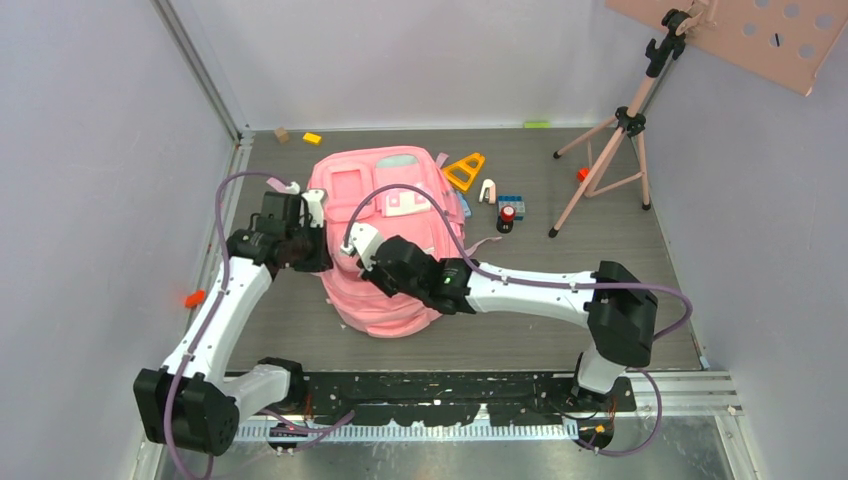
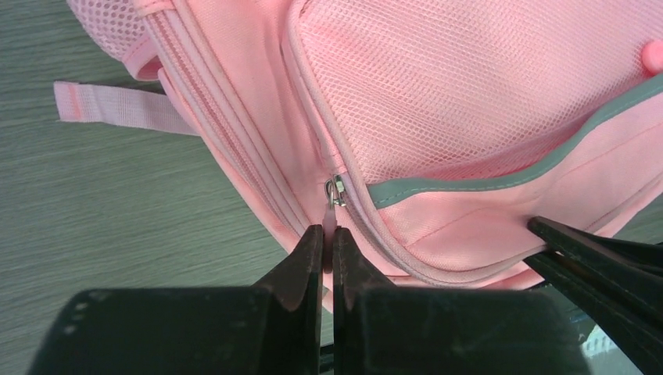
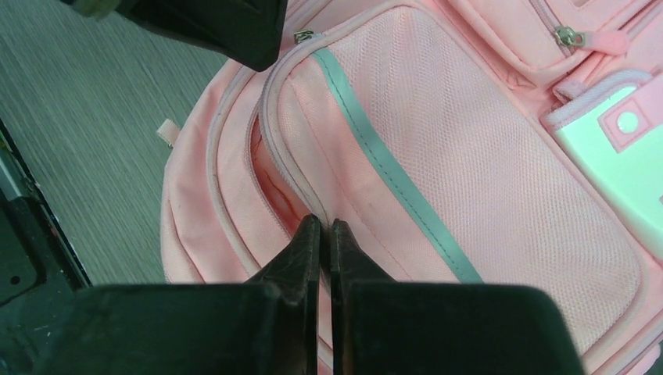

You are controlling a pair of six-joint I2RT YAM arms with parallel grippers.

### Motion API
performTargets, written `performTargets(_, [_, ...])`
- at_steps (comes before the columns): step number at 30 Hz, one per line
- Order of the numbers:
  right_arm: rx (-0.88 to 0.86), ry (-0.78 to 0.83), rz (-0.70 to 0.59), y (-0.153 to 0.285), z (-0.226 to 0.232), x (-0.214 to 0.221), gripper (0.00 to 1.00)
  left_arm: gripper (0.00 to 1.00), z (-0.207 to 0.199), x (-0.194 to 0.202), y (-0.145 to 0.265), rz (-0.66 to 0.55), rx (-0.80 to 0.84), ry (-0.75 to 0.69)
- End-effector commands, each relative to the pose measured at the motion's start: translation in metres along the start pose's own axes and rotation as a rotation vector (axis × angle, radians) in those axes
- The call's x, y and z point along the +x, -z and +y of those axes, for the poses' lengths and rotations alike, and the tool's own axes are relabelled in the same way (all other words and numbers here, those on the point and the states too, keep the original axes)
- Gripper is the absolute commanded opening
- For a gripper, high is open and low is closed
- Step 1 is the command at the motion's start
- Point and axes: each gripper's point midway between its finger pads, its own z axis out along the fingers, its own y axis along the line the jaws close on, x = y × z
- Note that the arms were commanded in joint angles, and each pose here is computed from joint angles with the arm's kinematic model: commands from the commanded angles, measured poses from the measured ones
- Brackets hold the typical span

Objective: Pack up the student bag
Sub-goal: Unzip the student bag at the center of the board.

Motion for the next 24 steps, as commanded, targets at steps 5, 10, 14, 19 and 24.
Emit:
performTargets(5, [0.164,-0.176,-0.112,0.051,-0.027,-0.048,0.56,0.68,-0.016,-0.063,0.022,-0.282,0.075,-0.118])
performTargets(10, [0.232,-0.265,-0.138,0.076,-0.053,-0.053,0.67,0.75,-0.034,-0.079,0.039,-0.364,0.096,-0.209])
performTargets(14, [0.305,-0.358,-0.137,0.100,-0.086,-0.042,0.71,0.75,-0.061,-0.071,0.036,-0.357,0.134,-0.336])
performTargets(19, [0.435,-0.514,-0.112,0.131,-0.147,-0.007,0.74,0.76,-0.104,-0.040,0.019,-0.291,0.212,-0.601])
performTargets(24, [0.529,-0.635,-0.107,0.156,-0.186,0.025,0.75,0.76,-0.134,-0.009,-0.004,-0.202,0.279,-0.775])
